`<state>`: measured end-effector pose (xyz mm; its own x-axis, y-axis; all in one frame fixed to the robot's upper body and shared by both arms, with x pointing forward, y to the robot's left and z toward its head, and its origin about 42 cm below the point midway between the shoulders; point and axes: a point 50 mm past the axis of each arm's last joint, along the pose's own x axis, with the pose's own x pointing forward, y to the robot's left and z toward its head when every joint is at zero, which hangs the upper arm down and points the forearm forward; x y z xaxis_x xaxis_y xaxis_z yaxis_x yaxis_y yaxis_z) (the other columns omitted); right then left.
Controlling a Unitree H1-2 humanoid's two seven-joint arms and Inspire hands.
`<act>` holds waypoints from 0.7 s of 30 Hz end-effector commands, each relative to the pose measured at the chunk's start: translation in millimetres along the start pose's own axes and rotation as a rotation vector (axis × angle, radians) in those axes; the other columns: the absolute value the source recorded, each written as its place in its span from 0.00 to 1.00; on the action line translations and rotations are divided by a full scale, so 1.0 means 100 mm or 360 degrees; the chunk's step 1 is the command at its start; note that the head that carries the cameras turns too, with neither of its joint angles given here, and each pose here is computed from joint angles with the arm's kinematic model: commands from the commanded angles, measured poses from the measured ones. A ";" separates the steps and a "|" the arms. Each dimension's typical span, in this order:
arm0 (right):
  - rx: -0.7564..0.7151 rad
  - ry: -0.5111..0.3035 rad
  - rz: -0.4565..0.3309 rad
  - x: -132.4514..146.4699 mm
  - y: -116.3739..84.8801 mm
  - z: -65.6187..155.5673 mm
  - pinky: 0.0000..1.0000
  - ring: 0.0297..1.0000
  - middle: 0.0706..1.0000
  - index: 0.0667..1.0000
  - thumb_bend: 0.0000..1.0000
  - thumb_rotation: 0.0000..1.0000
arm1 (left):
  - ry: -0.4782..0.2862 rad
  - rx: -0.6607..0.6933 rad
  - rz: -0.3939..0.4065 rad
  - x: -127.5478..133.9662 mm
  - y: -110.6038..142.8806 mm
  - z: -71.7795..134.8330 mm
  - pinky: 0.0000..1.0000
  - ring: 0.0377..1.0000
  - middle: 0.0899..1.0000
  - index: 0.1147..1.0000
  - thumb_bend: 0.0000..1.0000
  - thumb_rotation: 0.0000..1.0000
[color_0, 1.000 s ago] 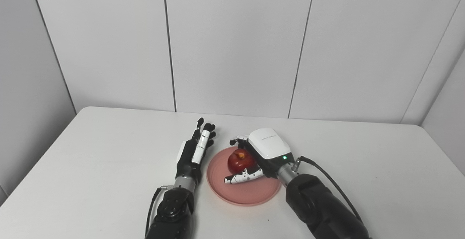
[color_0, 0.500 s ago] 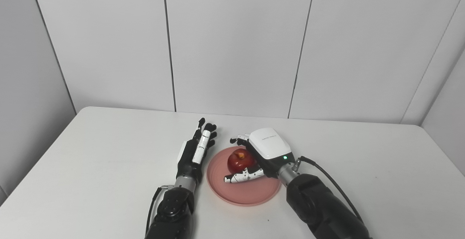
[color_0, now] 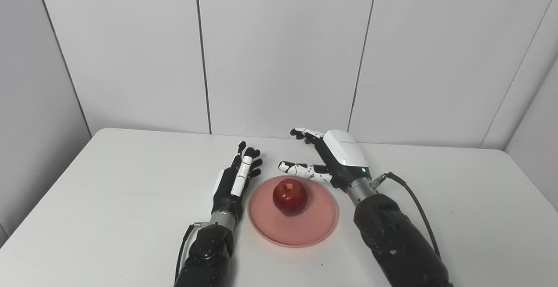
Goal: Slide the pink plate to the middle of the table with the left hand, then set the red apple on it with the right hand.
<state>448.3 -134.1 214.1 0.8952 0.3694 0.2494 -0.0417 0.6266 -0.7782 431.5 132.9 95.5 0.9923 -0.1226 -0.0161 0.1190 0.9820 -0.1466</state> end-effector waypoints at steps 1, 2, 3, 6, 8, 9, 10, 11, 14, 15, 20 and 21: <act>0.0166 -0.0162 -0.0125 0.15 -0.21 0.24 0.68 0.80 0.82 0.82 0.93 1.00 | 0.0125 -0.0005 0.0041 -0.16 0.05 -0.28 0.88 0.87 0.89 1.00 0.71 0.86; 0.0221 -0.0157 -0.0135 0.14 -0.21 0.24 0.69 0.82 0.84 0.83 0.93 1.00 | 0.0120 -0.0005 0.0042 -0.16 0.05 -0.28 0.88 0.88 0.89 1.00 0.71 0.85; 0.0273 -0.0146 -0.0142 0.13 -0.21 0.24 0.73 0.84 0.85 0.84 0.94 1.00 | 0.0114 -0.0002 0.0043 -0.16 0.05 -0.27 0.88 0.88 0.89 1.00 0.71 0.85; 0.0471 -0.0132 -0.0164 0.12 -0.19 0.20 0.85 0.91 0.91 0.87 0.92 1.00 | 0.0102 0.0002 0.0056 -0.16 0.06 -0.28 0.88 0.88 0.89 1.00 0.73 0.85; 0.0605 -0.0114 -0.0178 0.11 -0.17 0.13 0.92 0.92 0.92 0.89 0.89 1.00 | 0.0085 -0.0004 0.0082 -0.16 0.06 -0.28 0.90 0.88 0.92 1.00 0.74 0.84; 0.0635 -0.0106 -0.0181 0.11 -0.17 0.11 0.91 0.92 0.92 0.91 0.87 1.00 | 0.0079 -0.0008 0.0091 -0.16 0.06 -0.28 0.92 0.89 0.94 1.00 0.75 0.83; 0.0690 -0.0088 -0.0187 0.10 -0.16 0.06 0.91 0.92 0.92 0.91 0.87 1.00 | 0.0066 0.0006 0.0120 -0.16 0.05 -0.28 0.92 0.89 0.94 1.00 0.75 0.83; 0.0725 -0.0078 -0.0192 0.10 -0.15 0.04 0.93 0.94 0.94 0.93 0.85 1.00 | 0.0056 0.0017 0.0140 -0.16 0.04 -0.27 0.95 0.93 0.97 1.00 0.78 0.85; 0.0907 0.0017 -0.0225 0.08 -0.10 -0.09 0.99 0.99 0.98 0.96 0.88 1.00 | 0.0015 0.0084 0.0189 -0.17 0.03 -0.25 0.99 0.99 1.00 1.00 0.78 0.87; 0.0947 0.0044 -0.0231 0.07 -0.09 -0.12 0.99 1.00 0.99 0.97 0.89 1.00 | 0.0004 0.0099 0.0202 -0.17 0.03 -0.24 1.00 0.99 1.00 1.00 0.78 0.87; 0.1073 0.0144 -0.0341 0.01 -0.02 -0.30 1.00 1.00 0.99 0.97 0.85 1.00 | -0.0052 0.0181 0.0253 -0.17 0.04 -0.22 1.00 1.00 1.00 1.00 0.75 0.91; 0.1076 0.0153 -0.0361 0.00 0.00 -0.33 1.00 1.00 0.99 0.97 0.85 1.00 | -0.0056 0.0191 0.0259 -0.17 0.04 -0.21 1.00 1.00 1.00 1.00 0.75 0.91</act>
<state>454.8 -160.5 170.8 0.9749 0.1468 0.1673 -0.1119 0.9730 -0.2020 431.2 134.3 99.5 0.9985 0.0276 0.0480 -0.0256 0.9988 -0.0423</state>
